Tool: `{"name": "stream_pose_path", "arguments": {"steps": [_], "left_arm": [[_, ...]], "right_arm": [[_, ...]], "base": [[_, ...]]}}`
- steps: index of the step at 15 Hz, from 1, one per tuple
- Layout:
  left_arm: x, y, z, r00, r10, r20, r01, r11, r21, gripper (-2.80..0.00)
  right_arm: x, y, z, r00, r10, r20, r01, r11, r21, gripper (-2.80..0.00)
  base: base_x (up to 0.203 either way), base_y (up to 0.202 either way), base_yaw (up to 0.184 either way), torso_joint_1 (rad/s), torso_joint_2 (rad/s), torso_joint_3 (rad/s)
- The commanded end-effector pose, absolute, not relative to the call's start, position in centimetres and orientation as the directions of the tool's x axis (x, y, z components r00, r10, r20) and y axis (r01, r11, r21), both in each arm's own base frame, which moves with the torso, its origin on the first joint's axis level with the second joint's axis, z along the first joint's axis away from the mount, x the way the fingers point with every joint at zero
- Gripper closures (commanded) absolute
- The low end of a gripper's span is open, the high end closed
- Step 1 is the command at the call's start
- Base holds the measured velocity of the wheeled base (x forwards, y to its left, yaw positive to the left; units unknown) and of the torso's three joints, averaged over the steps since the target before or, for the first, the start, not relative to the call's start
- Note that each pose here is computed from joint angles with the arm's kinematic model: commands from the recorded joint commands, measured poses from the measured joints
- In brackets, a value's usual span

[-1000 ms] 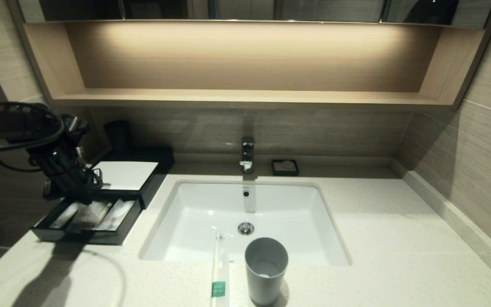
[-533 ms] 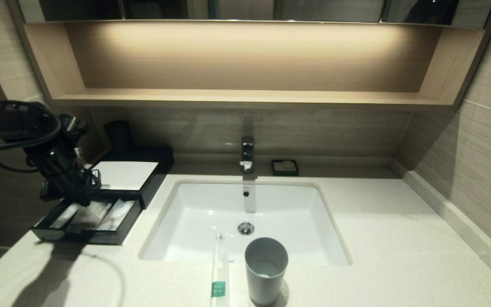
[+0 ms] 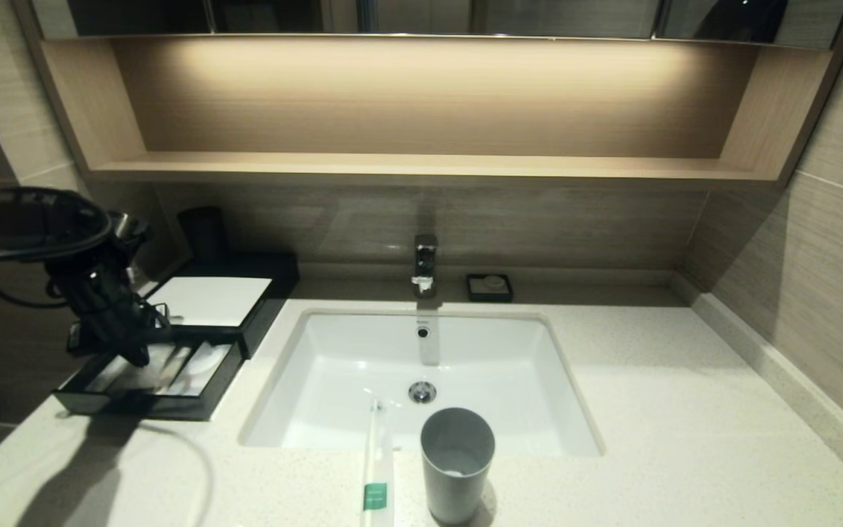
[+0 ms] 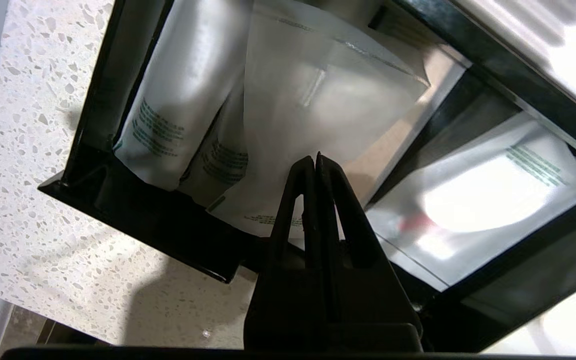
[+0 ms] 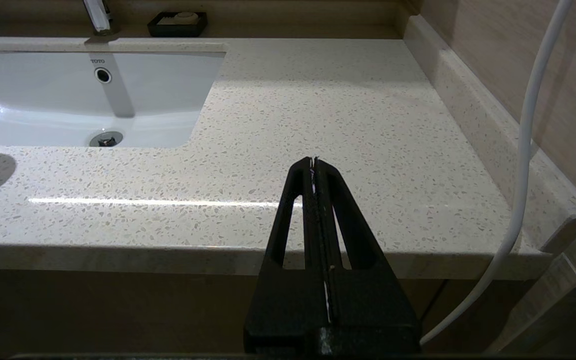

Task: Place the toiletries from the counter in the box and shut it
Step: Place the bathroom toiletry into the drawer

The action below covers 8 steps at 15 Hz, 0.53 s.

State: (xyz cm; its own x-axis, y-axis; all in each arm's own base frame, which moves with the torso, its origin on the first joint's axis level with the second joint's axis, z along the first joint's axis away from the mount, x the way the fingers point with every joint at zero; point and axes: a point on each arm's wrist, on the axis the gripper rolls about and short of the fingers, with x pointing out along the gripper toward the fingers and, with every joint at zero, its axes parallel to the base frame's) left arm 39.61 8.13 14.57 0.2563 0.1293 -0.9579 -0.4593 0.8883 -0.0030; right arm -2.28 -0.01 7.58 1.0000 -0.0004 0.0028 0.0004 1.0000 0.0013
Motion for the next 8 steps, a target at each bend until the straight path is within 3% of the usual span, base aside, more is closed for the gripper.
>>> {"name": "stream_pose_path", "arguments": {"steps": [1,8], "left_arm": [[39.74,8.53,13.84,0.234,0.129,-0.964,-0.47,0.883,0.004,0.0],[39.6,8.43,14.37,0.248,0.128,-0.96,-0.471,0.882,-0.004,0.0]], "right_arm": [[-2.28,-0.01,7.53,1.0,0.0,0.003,0.0,1.0,0.002,0.0],[-2.28,-0.01,7.53,1.0,0.0,0.003,0.0,1.0,0.002,0.0]], "base": [[0.0,0.0,0.0,0.0,0.0,0.0],[0.0,0.0,0.0,0.0,0.0,0.0]]}}
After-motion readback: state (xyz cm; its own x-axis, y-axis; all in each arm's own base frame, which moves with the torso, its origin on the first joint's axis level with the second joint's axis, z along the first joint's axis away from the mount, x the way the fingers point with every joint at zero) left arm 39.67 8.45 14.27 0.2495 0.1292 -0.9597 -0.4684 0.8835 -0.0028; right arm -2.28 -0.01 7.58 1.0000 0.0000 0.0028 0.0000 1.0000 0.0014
